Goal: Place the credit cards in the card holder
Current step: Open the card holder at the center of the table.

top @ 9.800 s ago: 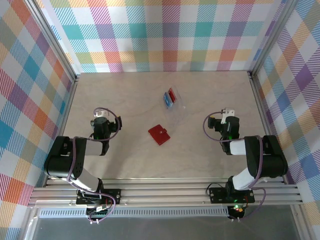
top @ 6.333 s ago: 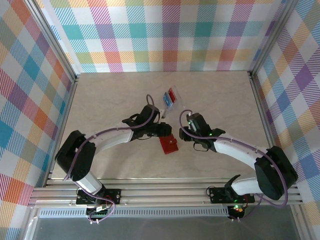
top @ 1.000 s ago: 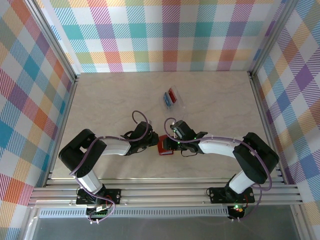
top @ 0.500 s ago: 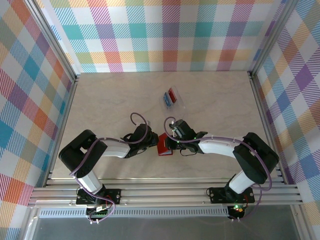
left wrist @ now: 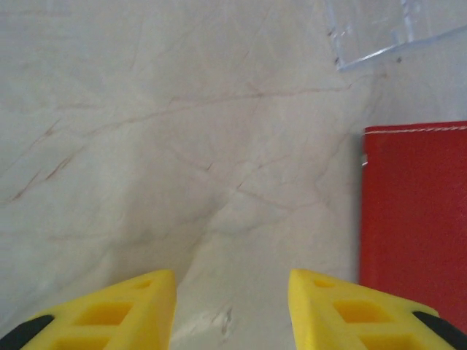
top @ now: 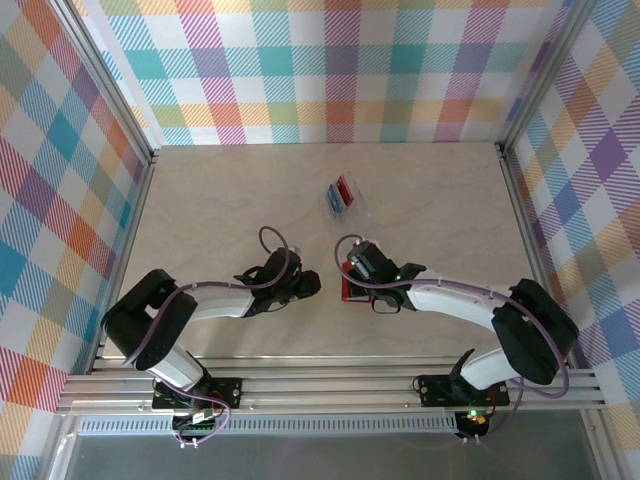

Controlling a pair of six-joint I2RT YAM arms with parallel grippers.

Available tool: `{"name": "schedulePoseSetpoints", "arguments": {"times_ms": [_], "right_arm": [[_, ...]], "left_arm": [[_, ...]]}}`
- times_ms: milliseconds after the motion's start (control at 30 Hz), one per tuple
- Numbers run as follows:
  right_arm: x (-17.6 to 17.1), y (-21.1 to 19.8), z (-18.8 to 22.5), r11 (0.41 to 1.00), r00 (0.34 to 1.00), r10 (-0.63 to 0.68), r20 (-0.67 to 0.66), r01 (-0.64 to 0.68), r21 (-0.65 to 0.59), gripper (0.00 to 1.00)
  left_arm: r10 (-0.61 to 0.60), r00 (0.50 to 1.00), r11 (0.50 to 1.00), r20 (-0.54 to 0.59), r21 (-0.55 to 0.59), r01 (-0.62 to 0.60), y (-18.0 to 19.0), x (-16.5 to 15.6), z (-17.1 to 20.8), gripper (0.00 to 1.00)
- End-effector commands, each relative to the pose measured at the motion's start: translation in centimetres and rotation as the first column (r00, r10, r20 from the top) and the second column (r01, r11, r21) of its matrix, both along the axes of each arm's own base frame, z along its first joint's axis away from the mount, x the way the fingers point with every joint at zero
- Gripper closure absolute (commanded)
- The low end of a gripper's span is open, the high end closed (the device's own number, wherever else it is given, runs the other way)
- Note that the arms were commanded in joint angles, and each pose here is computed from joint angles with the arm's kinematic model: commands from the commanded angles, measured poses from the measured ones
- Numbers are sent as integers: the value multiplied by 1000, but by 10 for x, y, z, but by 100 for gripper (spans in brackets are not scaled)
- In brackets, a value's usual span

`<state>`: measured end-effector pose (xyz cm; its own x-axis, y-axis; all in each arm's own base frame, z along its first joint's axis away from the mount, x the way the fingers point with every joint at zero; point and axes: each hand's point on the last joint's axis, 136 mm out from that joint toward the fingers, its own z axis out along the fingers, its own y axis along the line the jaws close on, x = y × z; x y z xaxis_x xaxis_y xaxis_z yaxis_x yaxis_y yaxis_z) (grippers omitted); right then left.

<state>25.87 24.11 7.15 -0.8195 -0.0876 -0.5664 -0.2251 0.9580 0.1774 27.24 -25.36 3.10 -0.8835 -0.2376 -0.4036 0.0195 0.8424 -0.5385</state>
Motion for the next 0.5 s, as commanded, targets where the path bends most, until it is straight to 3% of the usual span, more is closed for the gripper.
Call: {"name": "schedulePoseSetpoints", "arguments": {"times_ms": [0,200,467], "right_arm": [[1,-11,3,978,999,13,48,-3,-208,100],[2,18,0,925,994,88,71,-55,-375,100],[-1,61,-10,921,983,185,16,-168,-352,95]], "left_arm": [[4,998,996,-68,86,1,19,-18,-10,56],[67,994,984,-85,171,-51,41,-20,-11,58],[135,987,973,-90,202,-115,66,-22,-7,57]]}}
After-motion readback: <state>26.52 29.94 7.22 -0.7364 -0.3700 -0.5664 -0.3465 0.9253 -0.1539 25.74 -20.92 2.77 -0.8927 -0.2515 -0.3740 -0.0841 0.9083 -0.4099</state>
